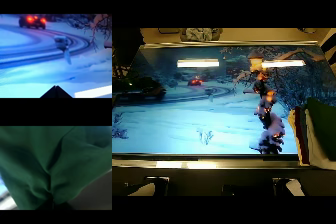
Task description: Fold the shirts.
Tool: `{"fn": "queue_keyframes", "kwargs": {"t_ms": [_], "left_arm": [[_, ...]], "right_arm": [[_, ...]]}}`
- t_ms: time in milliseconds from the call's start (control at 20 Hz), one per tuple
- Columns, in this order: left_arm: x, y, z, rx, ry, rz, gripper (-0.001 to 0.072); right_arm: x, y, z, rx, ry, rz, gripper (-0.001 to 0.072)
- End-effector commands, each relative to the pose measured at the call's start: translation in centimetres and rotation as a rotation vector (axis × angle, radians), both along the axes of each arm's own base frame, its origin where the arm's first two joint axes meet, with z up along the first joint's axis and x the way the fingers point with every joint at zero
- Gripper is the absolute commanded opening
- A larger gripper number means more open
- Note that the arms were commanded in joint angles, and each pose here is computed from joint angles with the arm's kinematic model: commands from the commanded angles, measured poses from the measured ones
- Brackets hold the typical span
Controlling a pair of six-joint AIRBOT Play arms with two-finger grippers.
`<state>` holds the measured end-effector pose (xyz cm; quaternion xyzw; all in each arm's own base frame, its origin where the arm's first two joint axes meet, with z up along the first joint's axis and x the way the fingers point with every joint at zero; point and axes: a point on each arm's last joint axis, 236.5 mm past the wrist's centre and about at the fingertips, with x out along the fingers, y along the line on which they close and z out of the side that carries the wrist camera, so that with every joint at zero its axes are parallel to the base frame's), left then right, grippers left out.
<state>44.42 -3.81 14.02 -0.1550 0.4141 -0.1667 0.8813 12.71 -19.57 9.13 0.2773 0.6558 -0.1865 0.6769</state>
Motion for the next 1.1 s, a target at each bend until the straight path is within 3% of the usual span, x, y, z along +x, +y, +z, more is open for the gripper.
{"fn": "queue_keyframes", "kwargs": {"t_ms": [0, 50, 100, 150, 250, 350, 500, 550, 650, 700, 750, 800, 850, 950, 1050], "left_arm": [[0.1, -0.3, 0.3, -0.020, -0.006, -0.001, 0.0024], [0.1, -0.3, 0.3, -0.022, -0.006, -0.001, 0.0024], [0.1, -0.4, 0.3, -0.022, -0.005, -0.001, 0.0025], [0.1, -0.4, 0.3, -0.022, -0.005, -0.002, 0.0024], [-0.1, -0.8, 0.8, -0.042, -0.007, -0.012, 0.0024], [0.3, -1.6, 3.2, -0.071, -0.055, -0.029, 0.0023], [2.5, -0.3, 8.6, 0.078, -0.206, 0.029, 0.0021], [3.5, 0.8, 9.6, 0.153, -0.229, 0.099, 0.0021], [4.9, 1.7, 8.6, 0.324, -0.212, 0.168, 0.0022], [4.9, 1.0, 6.8, 0.391, -0.168, 0.143, 0.0024], [4.0, -0.1, 3.8, 0.441, -0.065, 0.089, 0.0071], [2.2, -1.2, 0.2, 0.464, 0.086, 0.032, 0.0345], [-0.5, -1.8, -3.6, 0.459, 0.279, 0.025, 0.0720], [-5.2, -2.0, -8.6, 0.500, 0.499, -0.048, 0.0720], [-6.8, -2.1, -10.6, 0.492, 0.461, -0.040, 0.0720]], "right_arm": [[-4.0, 0.5, -3.7, 0.003, 0.162, 0.031, 0.0041], [-3.6, -0.1, -3.8, -0.024, 0.148, 0.011, 0.0108], [-3.2, -0.7, -3.9, -0.052, 0.130, 0.001, 0.0487], [-2.4, -1.1, -3.9, -0.070, 0.092, 0.026, 0.0695], [0.6, -3.1, -2.1, -0.167, -0.036, 0.094, 0.0702], [6.1, -7.2, 4.4, -0.405, -0.286, 0.118, 0.0699], [16.4, -8.0, 19.9, -0.825, -0.704, 0.252, 0.0670], [19.6, -5.4, 22.6, -0.878, -0.790, 0.338, 0.0668], [25.5, 3.2, 20.9, -0.765, -0.842, 0.569, 0.0565], [27.3, 7.7, 17.7, -0.653, -0.788, 0.672, 0.0556], [28.3, 12.2, 13.3, -0.515, -0.688, 0.746, 0.0570], [28.3, 16.2, 9.2, -0.383, -0.577, 0.824, 0.0663], [27.7, 20.3, 5.1, -0.252, -0.458, 0.939, 0.0710], [25.2, 26.4, -0.6, -0.016, -0.272, 1.137, 0.0709], [24.3, 29.5, -3.3, 0.078, -0.186, 1.208, 0.0710]]}}
